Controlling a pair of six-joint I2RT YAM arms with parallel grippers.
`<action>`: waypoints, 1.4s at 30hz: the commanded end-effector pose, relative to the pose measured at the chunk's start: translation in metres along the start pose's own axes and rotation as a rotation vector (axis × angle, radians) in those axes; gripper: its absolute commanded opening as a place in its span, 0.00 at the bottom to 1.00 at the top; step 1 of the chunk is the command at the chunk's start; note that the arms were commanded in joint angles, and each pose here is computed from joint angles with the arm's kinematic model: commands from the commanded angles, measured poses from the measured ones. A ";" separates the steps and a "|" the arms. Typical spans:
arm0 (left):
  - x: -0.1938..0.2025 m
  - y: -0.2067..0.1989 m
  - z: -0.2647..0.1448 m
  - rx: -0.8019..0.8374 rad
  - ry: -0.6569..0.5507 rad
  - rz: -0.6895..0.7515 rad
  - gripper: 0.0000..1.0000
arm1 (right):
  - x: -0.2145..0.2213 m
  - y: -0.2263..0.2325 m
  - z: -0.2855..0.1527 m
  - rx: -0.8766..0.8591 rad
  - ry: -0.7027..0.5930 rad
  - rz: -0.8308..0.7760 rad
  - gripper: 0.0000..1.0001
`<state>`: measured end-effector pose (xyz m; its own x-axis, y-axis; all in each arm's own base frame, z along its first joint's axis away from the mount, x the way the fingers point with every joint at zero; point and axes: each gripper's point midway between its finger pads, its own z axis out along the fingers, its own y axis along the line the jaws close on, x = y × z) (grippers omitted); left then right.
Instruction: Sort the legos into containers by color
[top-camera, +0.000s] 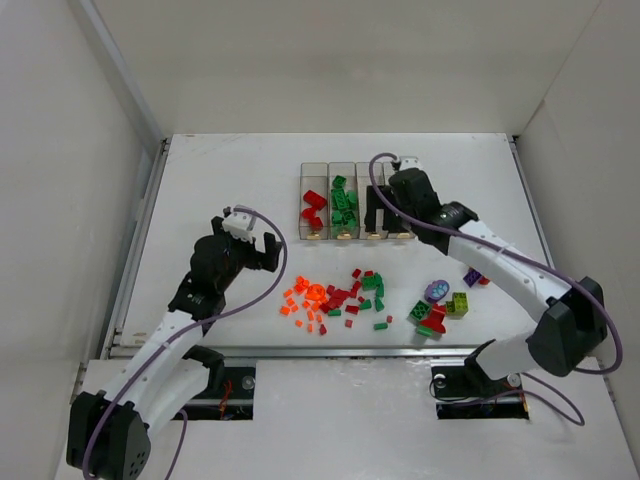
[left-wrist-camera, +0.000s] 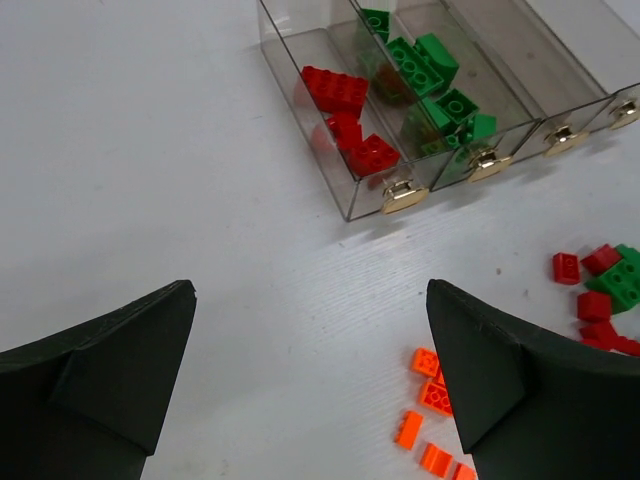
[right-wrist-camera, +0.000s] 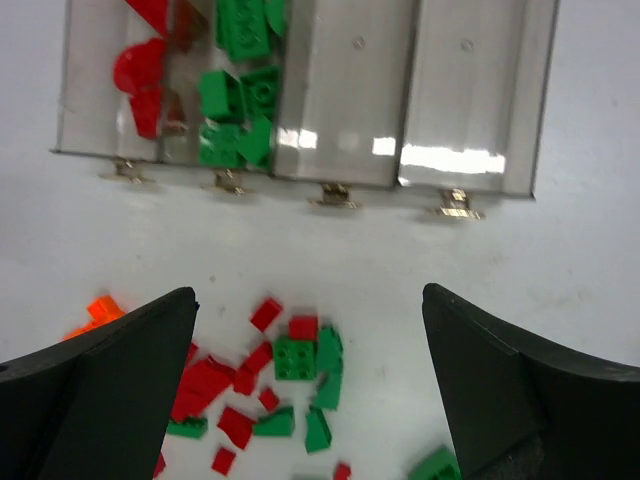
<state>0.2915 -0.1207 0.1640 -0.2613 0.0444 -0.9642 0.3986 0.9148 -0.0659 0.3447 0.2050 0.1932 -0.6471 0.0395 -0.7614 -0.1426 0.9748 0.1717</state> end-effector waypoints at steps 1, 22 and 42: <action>-0.023 -0.014 0.005 0.066 -0.110 -0.105 1.00 | -0.015 -0.015 -0.036 0.038 -0.095 0.109 0.99; -0.012 -0.025 0.020 0.107 0.011 -0.126 1.00 | 0.023 -0.030 -0.104 -0.014 -0.090 0.281 0.99; -0.034 -0.087 0.003 0.526 0.080 0.484 1.00 | 0.111 -0.018 -0.087 -0.002 0.169 0.204 0.99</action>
<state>0.2823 -0.1910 0.2083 -0.0739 0.3704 -0.9259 0.7624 0.6195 0.1870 0.2112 0.1612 0.1580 -0.7765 0.1810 -0.6035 0.0153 0.9630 0.2691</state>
